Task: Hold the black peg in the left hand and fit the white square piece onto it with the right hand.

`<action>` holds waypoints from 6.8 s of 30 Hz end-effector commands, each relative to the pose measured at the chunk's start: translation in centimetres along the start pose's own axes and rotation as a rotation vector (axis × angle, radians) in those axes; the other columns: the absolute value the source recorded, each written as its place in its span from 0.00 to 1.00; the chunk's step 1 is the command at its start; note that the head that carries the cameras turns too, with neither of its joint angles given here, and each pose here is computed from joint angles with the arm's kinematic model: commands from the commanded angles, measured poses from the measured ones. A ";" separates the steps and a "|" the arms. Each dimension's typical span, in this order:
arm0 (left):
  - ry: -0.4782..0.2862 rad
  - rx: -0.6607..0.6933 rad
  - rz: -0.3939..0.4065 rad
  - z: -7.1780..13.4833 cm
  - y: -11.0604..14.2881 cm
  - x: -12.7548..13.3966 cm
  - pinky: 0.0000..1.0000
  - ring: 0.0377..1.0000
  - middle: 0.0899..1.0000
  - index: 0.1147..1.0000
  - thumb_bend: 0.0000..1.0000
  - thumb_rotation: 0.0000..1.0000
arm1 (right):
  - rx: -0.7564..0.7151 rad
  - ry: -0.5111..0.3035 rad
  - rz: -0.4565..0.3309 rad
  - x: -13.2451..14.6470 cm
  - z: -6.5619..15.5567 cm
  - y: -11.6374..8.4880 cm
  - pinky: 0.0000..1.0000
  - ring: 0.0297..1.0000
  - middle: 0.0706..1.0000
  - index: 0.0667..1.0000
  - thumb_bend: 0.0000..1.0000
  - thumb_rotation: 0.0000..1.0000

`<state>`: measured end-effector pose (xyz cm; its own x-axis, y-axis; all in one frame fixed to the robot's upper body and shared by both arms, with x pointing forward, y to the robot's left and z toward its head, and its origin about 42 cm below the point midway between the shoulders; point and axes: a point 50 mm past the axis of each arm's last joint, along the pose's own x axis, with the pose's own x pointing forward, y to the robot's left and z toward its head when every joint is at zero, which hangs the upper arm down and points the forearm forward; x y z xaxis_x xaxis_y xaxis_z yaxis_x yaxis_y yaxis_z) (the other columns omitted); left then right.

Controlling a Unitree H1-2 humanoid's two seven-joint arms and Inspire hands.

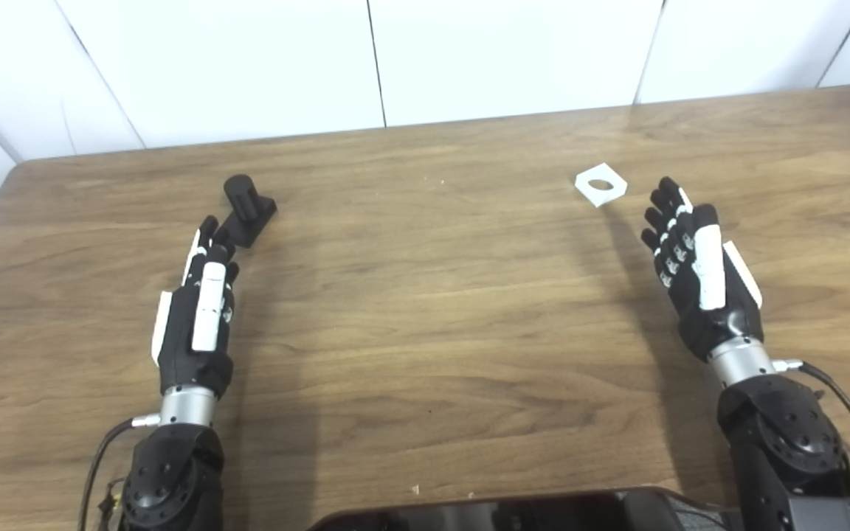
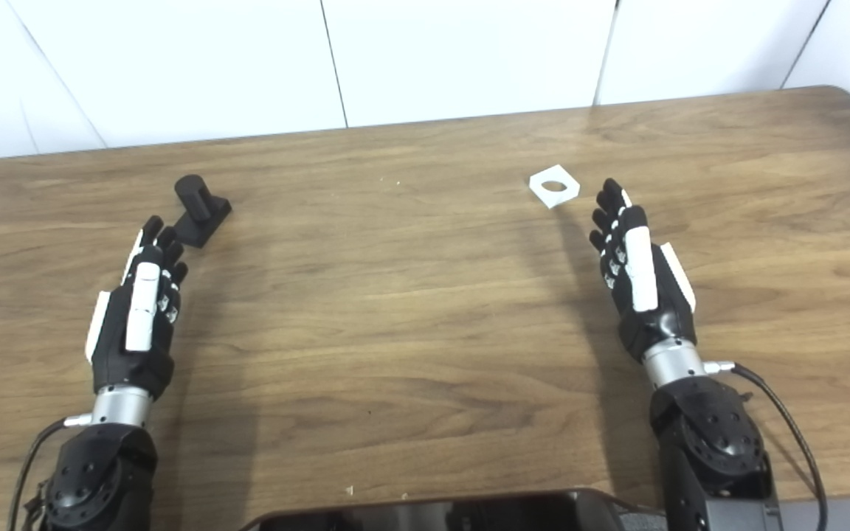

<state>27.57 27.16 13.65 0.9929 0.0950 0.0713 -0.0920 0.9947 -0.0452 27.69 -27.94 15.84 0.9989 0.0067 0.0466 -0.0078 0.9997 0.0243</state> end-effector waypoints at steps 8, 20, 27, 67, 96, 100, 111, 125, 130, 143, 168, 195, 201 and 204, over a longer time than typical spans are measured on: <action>-0.099 0.328 0.000 3.0 0.4 1.0 0.99 1.00 1.00 1.00 0.55 0.79 | -0.004 -0.067 0.026 0.5 1.6 0.1 1.00 1.00 1.00 1.00 0.65 1.00; -0.135 0.674 0.078 5.8 0.6 2.4 1.00 1.00 1.00 0.99 0.67 0.54 | -0.010 -0.057 0.028 0.6 1.4 0.1 1.00 1.00 1.00 1.00 0.66 1.00; -0.142 0.775 0.126 6.2 1.1 3.3 1.00 1.00 1.00 0.94 0.69 0.42 | -0.026 -0.048 0.022 0.4 1.4 -0.1 1.00 1.00 1.00 1.00 0.66 1.00; 0.032 1.325 0.210 5.6 2.0 12.4 1.00 1.00 1.00 0.75 0.81 0.62 | -0.022 -0.035 0.028 -0.2 0.5 -1.0 1.00 1.00 1.00 1.00 0.64 1.00; 0.078 1.390 0.194 4.5 0.7 15.8 1.00 1.00 1.00 0.73 0.82 0.65 | -0.030 -0.030 0.019 -0.9 0.4 -1.6 1.00 1.00 1.00 1.00 0.63 1.00; 0.087 1.405 0.181 4.2 0.6 16.0 1.00 1.00 1.00 0.74 0.82 0.64 | -0.041 -0.024 0.014 -1.0 0.4 -1.8 1.00 1.00 1.00 1.00 0.63 1.00; 0.110 1.453 0.154 3.7 0.4 16.1 1.00 1.00 0.98 0.70 0.82 0.61 | -0.044 -0.017 0.010 -1.2 0.3 -1.9 1.00 1.00 1.00 1.00 0.63 1.00; 0.127 1.496 0.126 3.3 0.4 16.0 1.00 1.00 0.97 0.69 0.82 0.53 | -0.038 -0.013 0.010 -1.4 0.3 -1.9 1.00 1.00 1.00 1.00 0.63 1.00; 0.129 1.500 0.120 3.3 0.5 16.0 1.00 1.00 0.96 0.67 0.81 0.52 | -0.034 -0.016 0.006 -1.4 0.3 -2.0 1.00 1.00 1.00 1.00 0.63 1.00; 0.137 1.433 0.104 3.5 0.2 16.0 1.00 1.00 0.94 0.60 0.73 0.52 | -0.045 -0.019 0.008 -1.5 0.4 -2.3 1.00 1.00 1.00 1.00 0.64 1.00; 0.153 1.311 0.100 3.4 -0.1 16.1 1.00 1.00 0.91 0.48 0.67 0.35 | -0.051 -0.025 0.004 -1.1 0.4 -2.8 1.00 1.00 1.00 1.00 0.61 1.00; 0.129 1.243 0.093 3.0 -0.2 15.5 1.00 1.00 0.91 0.43 0.63 0.23 | -0.053 -0.028 0.003 -0.9 0.9 -3.0 1.00 1.00 1.00 1.00 0.61 1.00; 0.124 1.185 0.045 3.1 -0.7 14.7 1.00 1.00 0.92 0.44 0.60 0.24 | -0.054 -0.026 0.004 -1.0 1.0 -3.2 1.00 1.00 1.00 1.00 0.61 1.00; 0.112 1.165 0.017 3.2 -1.1 14.1 1.00 1.00 0.93 0.47 0.58 0.25 | -0.051 -0.025 0.003 -1.0 1.0 -3.3 1.00 1.00 1.00 1.00 0.61 1.00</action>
<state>41.10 27.60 16.43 0.9798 0.1923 -0.0547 -0.0359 0.4384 0.8981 26.13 -31.03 14.83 1.0000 -0.0052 -0.0056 0.0051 0.9999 -0.0157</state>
